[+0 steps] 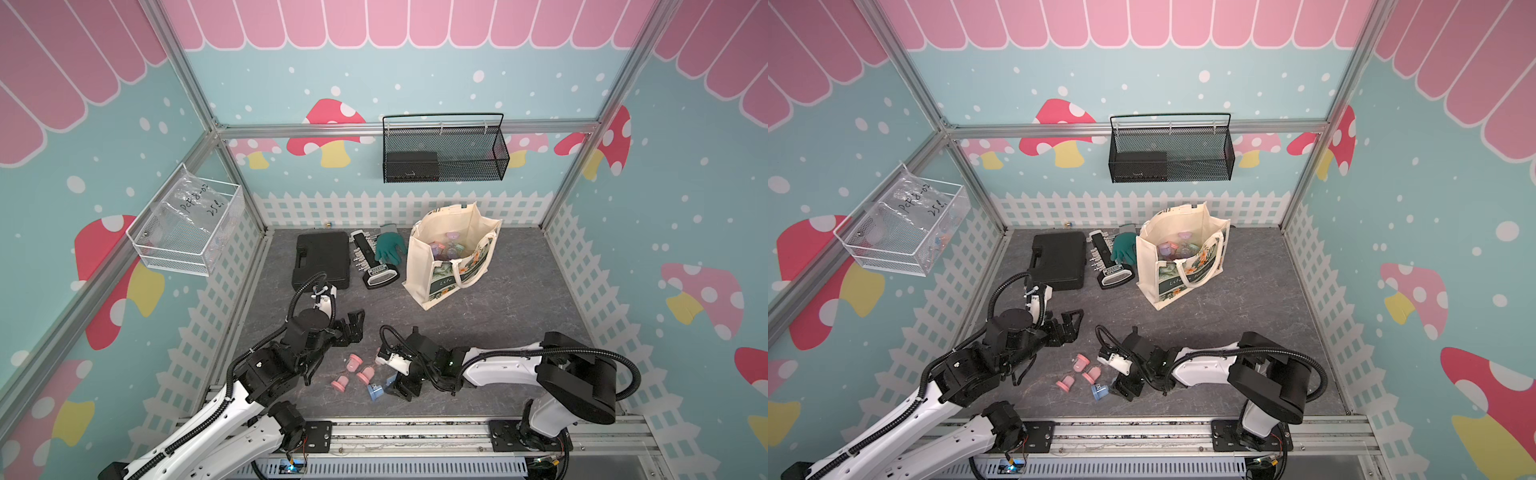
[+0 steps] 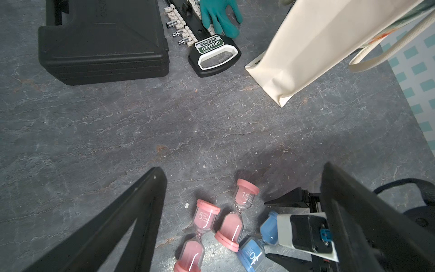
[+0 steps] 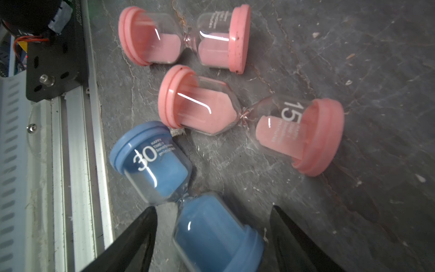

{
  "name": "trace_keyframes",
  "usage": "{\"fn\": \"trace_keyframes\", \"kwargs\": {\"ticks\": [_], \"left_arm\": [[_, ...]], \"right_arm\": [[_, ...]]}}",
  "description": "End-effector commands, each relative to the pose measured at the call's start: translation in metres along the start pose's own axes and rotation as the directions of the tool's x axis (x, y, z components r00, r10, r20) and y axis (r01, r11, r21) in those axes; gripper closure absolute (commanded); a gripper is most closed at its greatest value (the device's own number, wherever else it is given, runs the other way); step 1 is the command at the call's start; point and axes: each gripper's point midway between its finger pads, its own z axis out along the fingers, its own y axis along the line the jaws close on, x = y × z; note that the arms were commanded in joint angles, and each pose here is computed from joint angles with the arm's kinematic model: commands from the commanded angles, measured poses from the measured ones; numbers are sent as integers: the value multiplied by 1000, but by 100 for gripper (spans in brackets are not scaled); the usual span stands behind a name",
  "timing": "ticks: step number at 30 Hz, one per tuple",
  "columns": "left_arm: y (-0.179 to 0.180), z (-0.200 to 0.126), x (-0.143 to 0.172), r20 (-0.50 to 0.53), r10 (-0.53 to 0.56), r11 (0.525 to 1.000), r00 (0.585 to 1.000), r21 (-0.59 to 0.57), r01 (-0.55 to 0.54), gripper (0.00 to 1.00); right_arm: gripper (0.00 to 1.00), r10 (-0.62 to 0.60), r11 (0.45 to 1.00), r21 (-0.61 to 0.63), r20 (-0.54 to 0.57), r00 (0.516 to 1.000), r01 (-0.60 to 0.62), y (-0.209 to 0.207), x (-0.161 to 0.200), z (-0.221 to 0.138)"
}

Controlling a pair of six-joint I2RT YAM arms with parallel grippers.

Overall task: Put the hourglass into the canvas bag
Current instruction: Pick up the hourglass from the center of the board.

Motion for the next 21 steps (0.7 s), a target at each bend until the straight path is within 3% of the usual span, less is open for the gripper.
{"fn": "trace_keyframes", "kwargs": {"ticks": [1,21], "left_arm": [[8,1,2,-1,-9,999,1000,-33,9,1],[3,5,-1,-3,-7,1000,1000,-21,7,1]], "right_arm": [[25,-26,1000,6,-12,1000,26,0,6,7],[41,-26,999,34,-3,1000,26,-5,13,8]]}}
